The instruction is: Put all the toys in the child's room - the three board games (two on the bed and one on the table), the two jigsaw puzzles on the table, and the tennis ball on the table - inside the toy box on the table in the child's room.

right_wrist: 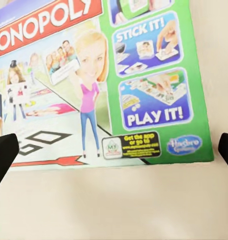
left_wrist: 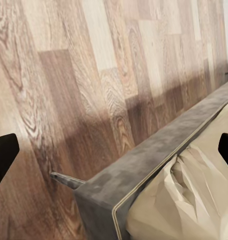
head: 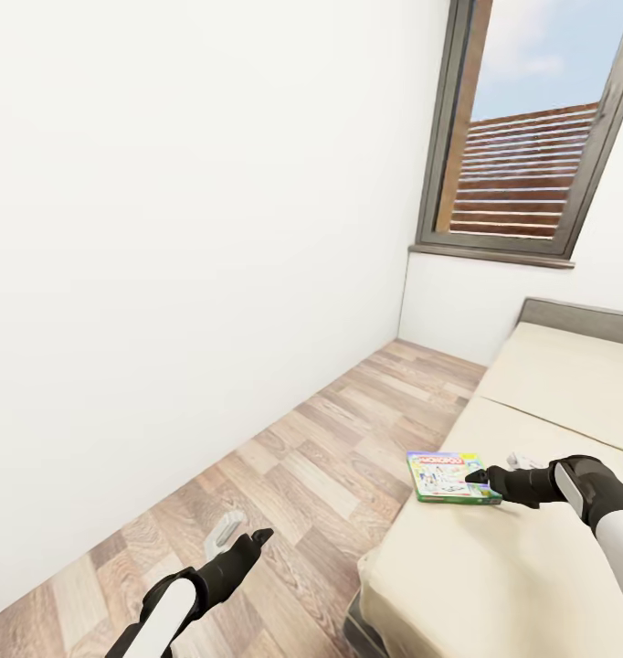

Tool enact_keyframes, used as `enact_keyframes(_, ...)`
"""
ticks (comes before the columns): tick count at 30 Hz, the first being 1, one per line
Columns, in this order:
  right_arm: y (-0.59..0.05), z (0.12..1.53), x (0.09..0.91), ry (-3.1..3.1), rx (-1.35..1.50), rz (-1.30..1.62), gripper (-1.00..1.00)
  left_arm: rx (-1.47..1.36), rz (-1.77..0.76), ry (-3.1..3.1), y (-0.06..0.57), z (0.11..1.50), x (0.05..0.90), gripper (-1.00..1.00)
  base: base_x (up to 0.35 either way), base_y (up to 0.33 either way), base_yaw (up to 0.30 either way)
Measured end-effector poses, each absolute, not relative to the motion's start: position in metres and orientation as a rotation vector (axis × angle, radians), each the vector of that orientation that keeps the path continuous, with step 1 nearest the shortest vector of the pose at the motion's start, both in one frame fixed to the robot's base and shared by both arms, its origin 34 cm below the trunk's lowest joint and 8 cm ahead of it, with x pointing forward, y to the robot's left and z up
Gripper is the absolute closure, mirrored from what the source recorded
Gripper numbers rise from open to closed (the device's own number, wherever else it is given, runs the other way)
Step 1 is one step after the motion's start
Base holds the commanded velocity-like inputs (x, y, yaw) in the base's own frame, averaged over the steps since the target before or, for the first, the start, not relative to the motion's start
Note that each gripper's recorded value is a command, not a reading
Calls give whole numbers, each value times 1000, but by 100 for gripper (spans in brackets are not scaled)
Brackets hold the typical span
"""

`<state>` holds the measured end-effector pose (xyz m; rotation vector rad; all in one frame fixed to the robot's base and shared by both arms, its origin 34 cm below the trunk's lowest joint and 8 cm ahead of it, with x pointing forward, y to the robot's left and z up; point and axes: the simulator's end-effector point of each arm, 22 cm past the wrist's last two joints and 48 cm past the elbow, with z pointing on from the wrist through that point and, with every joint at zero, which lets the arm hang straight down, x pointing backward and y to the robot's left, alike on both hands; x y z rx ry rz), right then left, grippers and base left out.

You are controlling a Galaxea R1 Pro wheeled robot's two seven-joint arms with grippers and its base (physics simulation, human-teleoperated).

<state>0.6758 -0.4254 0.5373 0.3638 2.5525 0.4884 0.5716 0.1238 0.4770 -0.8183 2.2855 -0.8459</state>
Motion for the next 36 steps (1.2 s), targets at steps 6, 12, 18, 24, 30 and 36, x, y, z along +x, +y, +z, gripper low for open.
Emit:
enact_keyframes(6, -425, 538, 676, 2552, 364, 488, -100, -818, -846, 2286, 124, 477, 572, -100, -1, 0, 24)
enact_keyframes(12, -426, 538, 676, 2551, 364, 488, -100, -818, -846, 2286, 124, 477, 571, -100, 0, 0, 5)
enact_keyframes(18, -426, 539, 677, 2549, 362, 485, -100, -818, -845, 2286, 124, 477, 572, -100, 0, 0, 0)
enact_keyframes(24, -439, 563, 698, 2448, 304, 424, -100, -797, -832, 2290, 122, 477, 571, -100, 0, 0, 0)
enact_keyframes(30, -480, 605, 719, 2310, 275, 321, -100, -707, -812, 2251, 127, 479, 596, -100, 0, 0, 0)
enact_keyframes(36, -552, 702, 733, 2068, 301, 196, -100, -637, -954, 2167, 127, 500, 678, -100, 0, 0, 0)
